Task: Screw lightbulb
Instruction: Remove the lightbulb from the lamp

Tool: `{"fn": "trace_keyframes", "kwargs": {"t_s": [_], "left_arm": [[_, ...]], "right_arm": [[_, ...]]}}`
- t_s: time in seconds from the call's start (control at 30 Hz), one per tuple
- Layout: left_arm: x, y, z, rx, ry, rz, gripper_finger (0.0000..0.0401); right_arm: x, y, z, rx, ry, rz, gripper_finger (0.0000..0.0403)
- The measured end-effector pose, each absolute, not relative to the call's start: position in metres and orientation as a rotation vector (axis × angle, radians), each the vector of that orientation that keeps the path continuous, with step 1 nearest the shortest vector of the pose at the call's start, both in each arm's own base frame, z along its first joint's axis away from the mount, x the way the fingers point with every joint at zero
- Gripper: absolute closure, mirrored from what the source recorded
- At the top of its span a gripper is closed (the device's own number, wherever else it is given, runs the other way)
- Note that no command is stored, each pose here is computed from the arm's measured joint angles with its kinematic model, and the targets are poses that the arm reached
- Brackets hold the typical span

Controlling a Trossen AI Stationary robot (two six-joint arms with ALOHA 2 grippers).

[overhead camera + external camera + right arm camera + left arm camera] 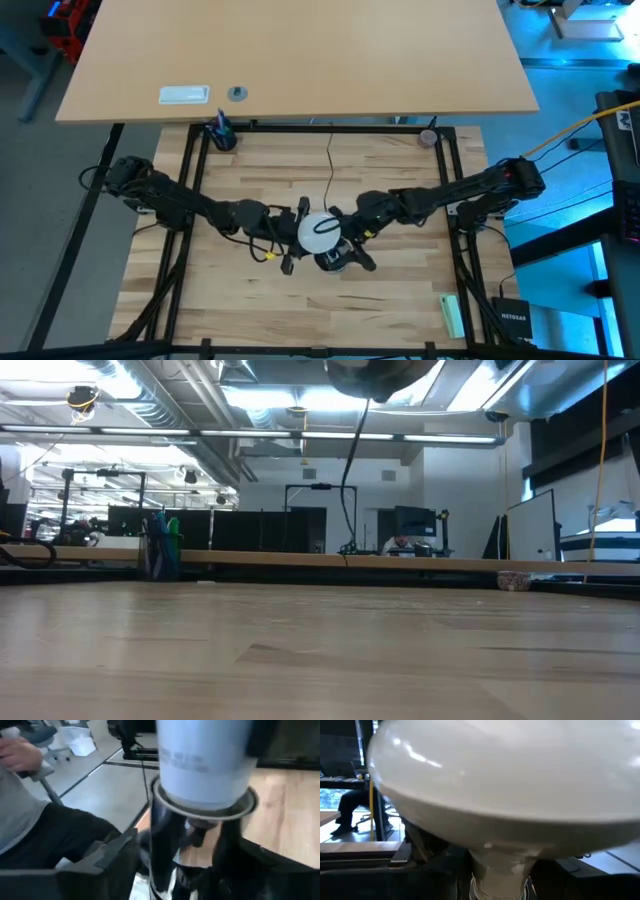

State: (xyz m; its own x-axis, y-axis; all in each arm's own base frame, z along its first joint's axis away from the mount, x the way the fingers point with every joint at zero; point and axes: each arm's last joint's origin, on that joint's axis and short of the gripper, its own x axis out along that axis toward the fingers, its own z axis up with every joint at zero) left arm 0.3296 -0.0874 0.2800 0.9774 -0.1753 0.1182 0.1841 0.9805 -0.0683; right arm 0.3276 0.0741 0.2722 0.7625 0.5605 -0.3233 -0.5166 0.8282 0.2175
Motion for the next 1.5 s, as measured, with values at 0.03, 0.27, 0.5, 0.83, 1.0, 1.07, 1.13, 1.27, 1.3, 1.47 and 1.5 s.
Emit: {"fn": "trace_keyframes", "kwargs": {"t_s": [0.03,0.27,0.5,0.83,1.0,1.07,1.13,1.27,1.3,1.47,1.5], "left_arm": [[0.330,-0.086,0.280,-0.083,-0.110,-0.179,0.0262],[0.331,-0.082,0.277,-0.100,-0.085,-0.058,0.0262],[0.335,-0.075,0.266,-0.190,-0.094,0.350,0.0262],[0.344,-0.071,0.256,-0.261,-0.136,0.572,0.0262],[0.342,-0.071,0.259,-0.238,-0.128,0.572,0.0262],[0.342,-0.074,0.259,-0.224,-0.118,0.551,0.0262],[0.341,-0.077,0.261,-0.204,-0.111,0.507,0.0262],[0.339,-0.080,0.268,-0.170,-0.121,0.378,0.0262],[0.339,-0.081,0.270,-0.154,-0.121,0.326,0.0262],[0.340,-0.082,0.276,-0.073,-0.132,-0.011,0.0262],[0.341,-0.082,0.277,-0.066,-0.137,-0.074,0.0262]], "right_arm": [[0.329,0.074,0.270,0.117,0.396,0.576,0.0158],[0.322,0.067,0.270,0.066,0.463,0.347,0.0226],[0.316,0.058,0.267,-0.042,0.482,-0.262,0.0226],[0.324,0.054,0.255,-0.121,0.455,-0.488,0.0226],[0.322,0.057,0.266,-0.121,0.488,-0.324,0.0173],[0.316,0.059,0.280,-0.108,0.520,-0.228,0.0119],[0.309,0.060,0.289,-0.095,0.567,-0.123,0.0074],[0.296,0.060,0.302,-0.061,0.612,0.072,0.0036],[0.294,0.059,0.304,-0.050,0.609,0.117,0.0036],[0.297,0.054,0.293,0.030,0.570,0.309,0.0065],[0.298,0.053,0.290,0.047,0.536,0.354,0.0074]]}}
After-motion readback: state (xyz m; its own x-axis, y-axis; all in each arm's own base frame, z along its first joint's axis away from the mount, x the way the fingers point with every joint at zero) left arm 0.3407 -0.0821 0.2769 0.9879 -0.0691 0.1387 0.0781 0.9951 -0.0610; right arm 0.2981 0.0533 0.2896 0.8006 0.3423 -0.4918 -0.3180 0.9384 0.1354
